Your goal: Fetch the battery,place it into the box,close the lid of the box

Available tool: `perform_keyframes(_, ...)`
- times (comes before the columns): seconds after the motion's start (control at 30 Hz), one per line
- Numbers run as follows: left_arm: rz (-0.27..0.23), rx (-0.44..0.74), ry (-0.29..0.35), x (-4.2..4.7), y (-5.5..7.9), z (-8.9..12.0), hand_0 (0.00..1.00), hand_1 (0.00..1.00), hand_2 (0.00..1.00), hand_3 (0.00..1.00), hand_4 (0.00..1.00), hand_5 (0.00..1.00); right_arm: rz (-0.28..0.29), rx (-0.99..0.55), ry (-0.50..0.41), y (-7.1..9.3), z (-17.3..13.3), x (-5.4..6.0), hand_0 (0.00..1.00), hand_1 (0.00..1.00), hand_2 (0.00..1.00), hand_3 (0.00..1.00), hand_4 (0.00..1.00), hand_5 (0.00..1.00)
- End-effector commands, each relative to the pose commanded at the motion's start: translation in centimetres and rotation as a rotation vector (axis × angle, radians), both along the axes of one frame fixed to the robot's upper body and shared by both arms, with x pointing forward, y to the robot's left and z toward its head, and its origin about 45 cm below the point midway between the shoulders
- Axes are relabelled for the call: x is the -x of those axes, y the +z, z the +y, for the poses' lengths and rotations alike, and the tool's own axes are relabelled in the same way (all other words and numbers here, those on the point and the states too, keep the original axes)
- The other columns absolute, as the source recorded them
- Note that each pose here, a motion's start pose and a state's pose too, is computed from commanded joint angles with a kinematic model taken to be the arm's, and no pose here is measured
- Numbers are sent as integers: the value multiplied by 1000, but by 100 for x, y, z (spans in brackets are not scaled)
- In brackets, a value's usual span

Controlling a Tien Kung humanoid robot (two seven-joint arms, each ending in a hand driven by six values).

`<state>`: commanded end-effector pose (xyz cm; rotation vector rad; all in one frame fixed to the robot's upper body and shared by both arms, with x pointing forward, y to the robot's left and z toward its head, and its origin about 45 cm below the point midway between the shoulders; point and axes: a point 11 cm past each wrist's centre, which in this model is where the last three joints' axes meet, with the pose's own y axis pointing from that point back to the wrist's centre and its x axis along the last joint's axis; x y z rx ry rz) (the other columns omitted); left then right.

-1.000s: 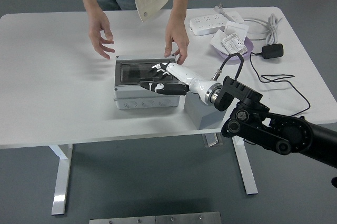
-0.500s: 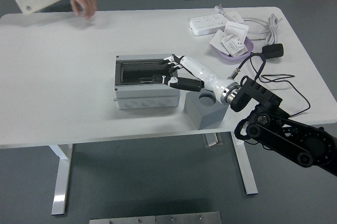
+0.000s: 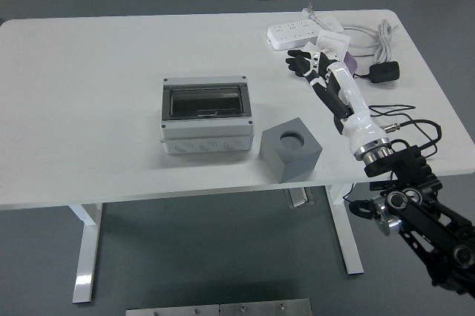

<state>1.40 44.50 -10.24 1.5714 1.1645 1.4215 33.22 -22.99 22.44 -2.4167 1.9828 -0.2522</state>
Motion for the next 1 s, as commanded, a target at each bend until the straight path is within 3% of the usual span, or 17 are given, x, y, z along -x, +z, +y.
perform_keyframes(0.07, 1, 2, 1, 7, -4, -10, 660, 750, 713, 807, 656, 264, 37, -75, -19, -139, -53, 83, 703, 655, 692, 662, 767, 644)
perform_keyframes(0.1, 2, 2, 1, 10, -5, -11, 661, 751, 713, 809, 657, 264, 49, -102, -26, -183, -73, 117, 595, 598, 636, 632, 731, 588)
perform_keyframes(0.13, 2, 2, 1, 12, -5, -11, 661, 751, 713, 809, 657, 264, 58, -131, -33, -213, -92, 144, 595, 598, 636, 632, 731, 588)
perform_keyframes(0.27, 1, 1, 3, 16, -1, 2, 661, 751, 713, 809, 657, 264, 58, -152, -54, -188, -122, 168, 595, 598, 636, 632, 731, 588)
perform_keyframes(0.47, 5, 2, 5, 30, -3, -4, 664, 750, 714, 809, 657, 265, -10, -64, -69, -24, -129, 118, 595, 595, 641, 653, 742, 604)
perform_keyframes(0.5, 5, 2, 5, 31, -4, -6, 664, 749, 712, 809, 657, 263, -16, -55, -73, -13, -140, 107, 643, 623, 659, 655, 753, 624)
perform_keyframes(0.77, 1, 4, 6, 21, -7, -13, 666, 749, 712, 810, 657, 265, -1, -84, -151, -51, -274, -2, 658, 627, 661, 646, 765, 641)
perform_keyframes(1.0, 1, 4, 8, 18, -4, -7, 667, 749, 712, 809, 657, 264, -47, 25, -221, 60, -298, -63, 648, 631, 660, 650, 768, 651)
